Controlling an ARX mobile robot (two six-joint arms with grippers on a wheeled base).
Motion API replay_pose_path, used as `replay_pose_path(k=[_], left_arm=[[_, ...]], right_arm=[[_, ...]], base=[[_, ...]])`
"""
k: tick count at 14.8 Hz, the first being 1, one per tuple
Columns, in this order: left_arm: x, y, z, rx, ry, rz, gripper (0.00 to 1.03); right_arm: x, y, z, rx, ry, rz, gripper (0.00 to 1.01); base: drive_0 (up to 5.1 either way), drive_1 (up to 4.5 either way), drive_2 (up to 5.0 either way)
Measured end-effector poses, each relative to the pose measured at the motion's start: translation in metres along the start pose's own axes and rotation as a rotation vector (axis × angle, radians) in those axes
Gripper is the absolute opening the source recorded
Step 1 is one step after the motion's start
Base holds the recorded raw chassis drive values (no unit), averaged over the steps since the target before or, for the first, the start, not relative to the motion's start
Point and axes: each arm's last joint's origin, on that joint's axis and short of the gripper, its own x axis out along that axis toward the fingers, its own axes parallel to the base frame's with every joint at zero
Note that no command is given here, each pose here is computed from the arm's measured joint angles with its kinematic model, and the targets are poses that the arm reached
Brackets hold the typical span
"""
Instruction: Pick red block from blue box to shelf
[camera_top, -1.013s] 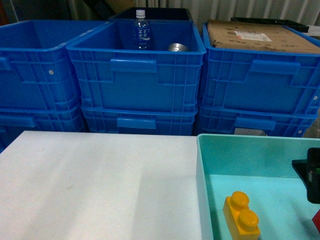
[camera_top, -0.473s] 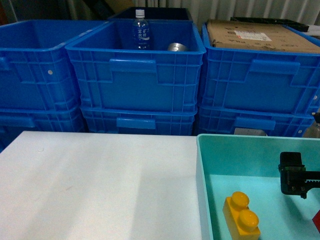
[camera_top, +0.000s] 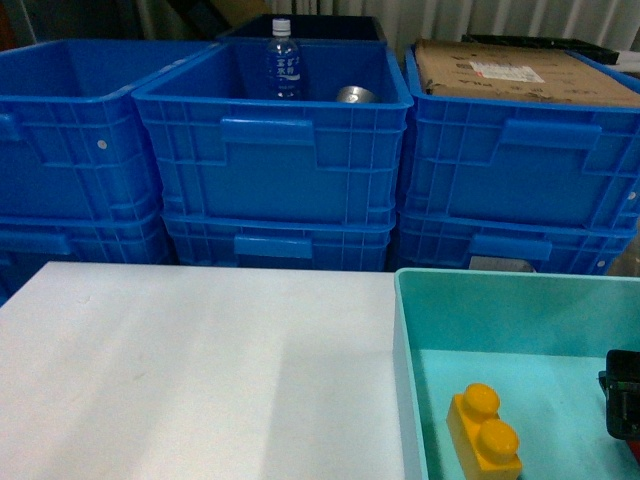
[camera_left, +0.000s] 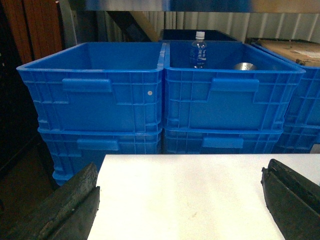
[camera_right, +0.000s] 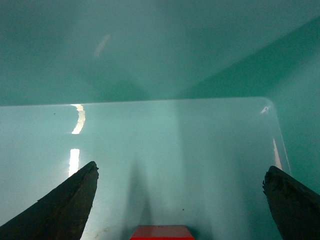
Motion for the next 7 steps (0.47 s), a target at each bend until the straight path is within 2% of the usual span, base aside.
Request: replay_pose_path(k=[3, 5, 7], left_arm=[[0.0, 0.0, 0.0, 0.0, 0.0, 0.0, 0.98], [0.0, 0.0, 0.0, 0.0, 0.0, 0.0, 0.98], [0.0, 0.0, 0.0, 0.0, 0.0, 0.0, 0.98]], right_arm=[[0.001, 0.003, -0.003, 0.002, 0.015, 0.002, 0.98], [0.002, 0.011, -0.007, -0.003, 0.022, 0.013, 0.98], [0.006, 0.018, -0.018, -0.006, 0.071, 0.019, 0.98]], base=[[0.0, 0.0, 0.0], [0.0, 0.0, 0.0], [0.0, 0.0, 0.0]])
